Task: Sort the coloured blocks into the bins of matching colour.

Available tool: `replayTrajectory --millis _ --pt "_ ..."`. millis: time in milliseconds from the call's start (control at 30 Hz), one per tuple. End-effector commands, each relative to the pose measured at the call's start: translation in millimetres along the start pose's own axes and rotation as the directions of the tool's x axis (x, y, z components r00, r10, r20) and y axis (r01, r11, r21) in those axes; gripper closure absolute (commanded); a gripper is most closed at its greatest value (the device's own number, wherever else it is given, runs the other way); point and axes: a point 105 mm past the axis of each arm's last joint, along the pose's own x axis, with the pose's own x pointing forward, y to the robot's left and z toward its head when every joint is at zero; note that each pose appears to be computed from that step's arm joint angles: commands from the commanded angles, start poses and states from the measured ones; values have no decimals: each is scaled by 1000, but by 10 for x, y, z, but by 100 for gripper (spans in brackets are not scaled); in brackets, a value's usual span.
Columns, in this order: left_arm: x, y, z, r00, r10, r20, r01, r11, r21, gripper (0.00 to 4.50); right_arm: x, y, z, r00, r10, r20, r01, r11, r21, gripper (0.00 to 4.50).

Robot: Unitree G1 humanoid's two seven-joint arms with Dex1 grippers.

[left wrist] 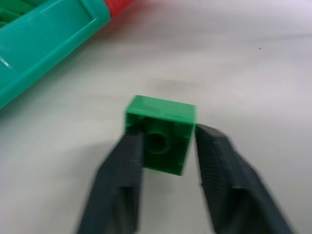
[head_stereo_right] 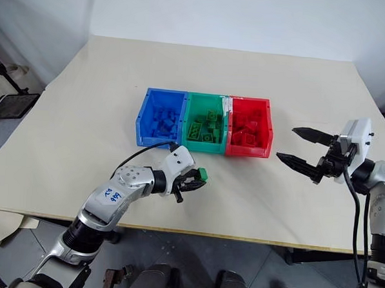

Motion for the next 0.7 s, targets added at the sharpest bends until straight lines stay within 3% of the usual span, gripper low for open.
replayTrajectory --millis 33,200,267,367,400,567,600,700 --pt "8 23 199 1000 7 7 -7 998 64 171 -42 -1 160 1000 -10 26 11 998 -54 12" --pt "-20 89 231 995 16 -103 -5 994 107 12 -68 19 154 999 -22 26 23 998 -56 12" --pt "-22 95 287 995 15 -97 -7 997 82 5 -76 26 155 999 -27 28 29 998 -56 12" --pt "-63 131 761 995 18 97 -20 1000 15 5 -114 40 146 999 -45 28 47 998 -53 12" --pt "-71 157 808 992 25 121 -25 1000 -1 5 -117 42 143 998 -49 28 50 997 -52 12" --pt "-41 147 639 1000 17 13 -18 1000 6 5 -115 53 139 998 -56 29 57 997 -52 12" --pt "-35 166 565 999 34 -28 -32 997 64 5 -111 54 142 998 -58 32 60 997 -52 12" --pt "-67 175 753 997 33 72 -30 999 -39 5 -121 62 141 998 -61 33 63 997 -52 12"
